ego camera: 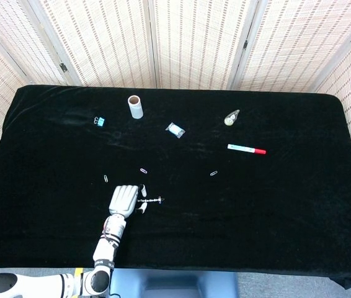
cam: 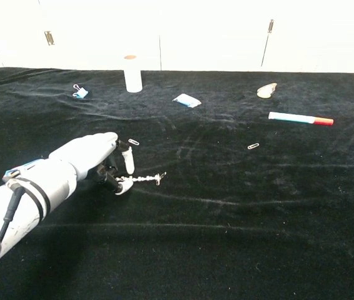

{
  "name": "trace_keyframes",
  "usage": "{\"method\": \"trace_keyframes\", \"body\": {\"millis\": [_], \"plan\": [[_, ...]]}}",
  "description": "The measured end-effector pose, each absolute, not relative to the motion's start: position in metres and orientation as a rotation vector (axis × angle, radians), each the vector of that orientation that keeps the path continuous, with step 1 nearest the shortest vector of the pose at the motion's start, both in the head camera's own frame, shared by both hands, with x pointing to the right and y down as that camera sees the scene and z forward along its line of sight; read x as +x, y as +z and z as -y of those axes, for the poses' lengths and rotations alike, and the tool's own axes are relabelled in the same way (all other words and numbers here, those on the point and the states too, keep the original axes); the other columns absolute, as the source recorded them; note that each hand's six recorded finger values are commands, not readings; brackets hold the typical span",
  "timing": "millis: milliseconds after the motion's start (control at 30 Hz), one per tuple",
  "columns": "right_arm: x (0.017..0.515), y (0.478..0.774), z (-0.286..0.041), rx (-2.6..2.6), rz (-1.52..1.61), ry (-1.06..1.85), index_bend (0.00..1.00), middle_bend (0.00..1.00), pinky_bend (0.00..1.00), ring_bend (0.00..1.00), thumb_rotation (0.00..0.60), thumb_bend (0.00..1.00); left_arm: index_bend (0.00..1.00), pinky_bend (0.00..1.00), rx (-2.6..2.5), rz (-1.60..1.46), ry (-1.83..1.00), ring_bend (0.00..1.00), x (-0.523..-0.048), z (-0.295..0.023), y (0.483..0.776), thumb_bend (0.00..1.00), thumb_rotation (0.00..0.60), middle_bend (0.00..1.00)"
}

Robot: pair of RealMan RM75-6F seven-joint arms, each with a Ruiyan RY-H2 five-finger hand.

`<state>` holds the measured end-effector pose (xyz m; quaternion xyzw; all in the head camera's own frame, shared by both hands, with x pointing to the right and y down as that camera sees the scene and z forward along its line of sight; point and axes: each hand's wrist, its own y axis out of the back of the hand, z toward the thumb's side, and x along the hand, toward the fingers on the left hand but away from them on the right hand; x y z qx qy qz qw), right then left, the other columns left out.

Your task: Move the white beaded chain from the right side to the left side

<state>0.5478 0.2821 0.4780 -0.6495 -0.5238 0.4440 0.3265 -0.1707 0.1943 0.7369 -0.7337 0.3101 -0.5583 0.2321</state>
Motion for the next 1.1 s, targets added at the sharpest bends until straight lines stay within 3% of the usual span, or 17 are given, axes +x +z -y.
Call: {"method": "trace_keyframes", "body": {"millis": [533,1100], "plan": [[0.549,0.48,-0.28,-1.695,1.378,1.17,0.06,0.0,0.0,0.0,0.6,0.34,0.57,1.0,-2.02,-0.838,-1.567,1.0,-0.177,-0.195,0.742,0.47,0.6,0.97],[0.548,0.482,-0.278,-1.692,1.379,1.171,0.06,0.0,0.0,0.0,0.6,0.34,0.73,1.0,-2.009,-0.906,-1.53,1.0,-0.186,-0.189,0.732,0.58,0.6,0.99]]}}
